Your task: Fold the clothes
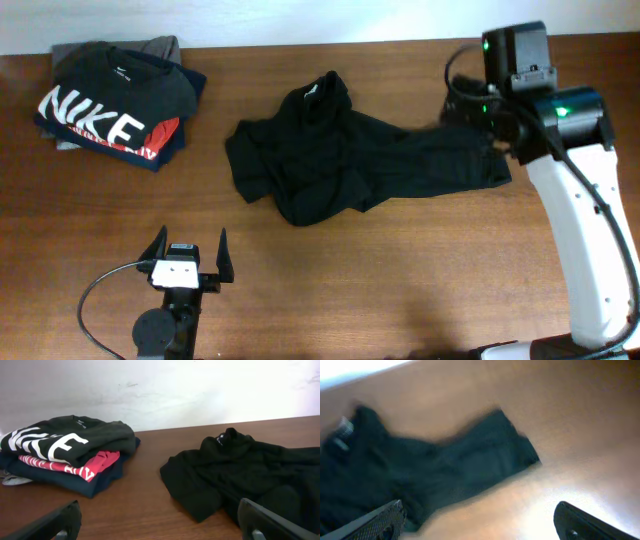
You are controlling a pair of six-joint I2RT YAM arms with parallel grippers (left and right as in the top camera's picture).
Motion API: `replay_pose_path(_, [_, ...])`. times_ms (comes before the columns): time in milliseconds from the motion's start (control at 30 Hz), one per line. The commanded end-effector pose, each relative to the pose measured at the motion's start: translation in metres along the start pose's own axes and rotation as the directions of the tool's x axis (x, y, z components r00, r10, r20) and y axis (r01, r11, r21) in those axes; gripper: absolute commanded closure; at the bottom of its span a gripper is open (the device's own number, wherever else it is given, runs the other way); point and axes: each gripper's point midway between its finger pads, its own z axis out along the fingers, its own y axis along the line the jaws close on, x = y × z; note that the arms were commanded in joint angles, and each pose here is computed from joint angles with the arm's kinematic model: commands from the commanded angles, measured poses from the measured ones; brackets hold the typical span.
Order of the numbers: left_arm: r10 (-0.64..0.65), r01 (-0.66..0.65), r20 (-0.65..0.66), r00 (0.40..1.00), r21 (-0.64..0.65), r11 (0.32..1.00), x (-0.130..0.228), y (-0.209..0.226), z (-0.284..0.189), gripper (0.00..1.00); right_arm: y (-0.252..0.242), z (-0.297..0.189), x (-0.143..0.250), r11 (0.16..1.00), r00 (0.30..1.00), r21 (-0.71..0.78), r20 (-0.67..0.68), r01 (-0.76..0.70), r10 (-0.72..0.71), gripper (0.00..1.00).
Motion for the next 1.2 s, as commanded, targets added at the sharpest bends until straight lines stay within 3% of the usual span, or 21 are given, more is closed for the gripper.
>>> replay_pose_path(0, [0.016,-0.016,-0.001,1.000,0.010,1.000,0.002,-0.001,0.000,0.01,-0.021,0.019,0.020,0.995,0.995,0.101,-0.102,0.009,0.002,0.01])
replay_pose_path(267, [0.016,-0.016,-0.001,1.000,0.009,1.000,0.002,-0.001,0.000,0.01,-0.098,0.052,0.042,0.941,0.951,0.278,-0.183,-0.194,0.250,0.01])
replay_pose_path(500, [0.016,-0.016,-0.001,1.000,0.010,1.000,0.002,-0.001,0.000,0.01,-0.135,0.081,0.085,0.895,0.842,0.286,-0.327,-0.344,0.428,0.01])
replay_pose_path(667, [0.015,-0.016,-0.007,1.000,-0.073,0.997,0.003,0.013,0.000,0.01,-0.138,0.097,0.107,0.884,0.806,0.284,-0.375,-0.371,0.458,0.01])
replay_pose_path(800, [0.014,-0.014,-0.007,1.000,-0.061,0.998,0.003,0.011,0.000,0.01,-0.136,0.104,0.115,0.885,0.797,0.284,-0.392,-0.370,0.459,0.01])
replay_pose_path(933, [-0.017,0.008,0.069,0.997,0.127,0.992,-0.015,-0.021,-0.002,0.01,-0.136,0.105,0.114,0.885,0.800,0.280,-0.387,-0.373,0.459,0.01])
replay_pose_path(1033, [-0.052,-0.039,0.199,0.979,0.426,0.904,-0.048,-0.072,-0.022,0.01,-0.136,0.105,0.114,0.885,0.800,0.280,-0.386,-0.372,0.459,0.01])
replay_pose_path(1100, [-0.139,-0.013,0.234,0.962,0.548,0.836,-0.068,-0.090,-0.038,0.01,-0.136,0.105,0.114,0.885,0.800,0.280,-0.386,-0.372,0.459,0.01])
replay_pose_path(1167, [-0.222,0.064,0.204,0.953,0.583,0.810,-0.081,-0.091,-0.043,0.01,-0.136,0.105,0.113,0.885,0.801,0.278,-0.384,-0.374,0.459,0.01])
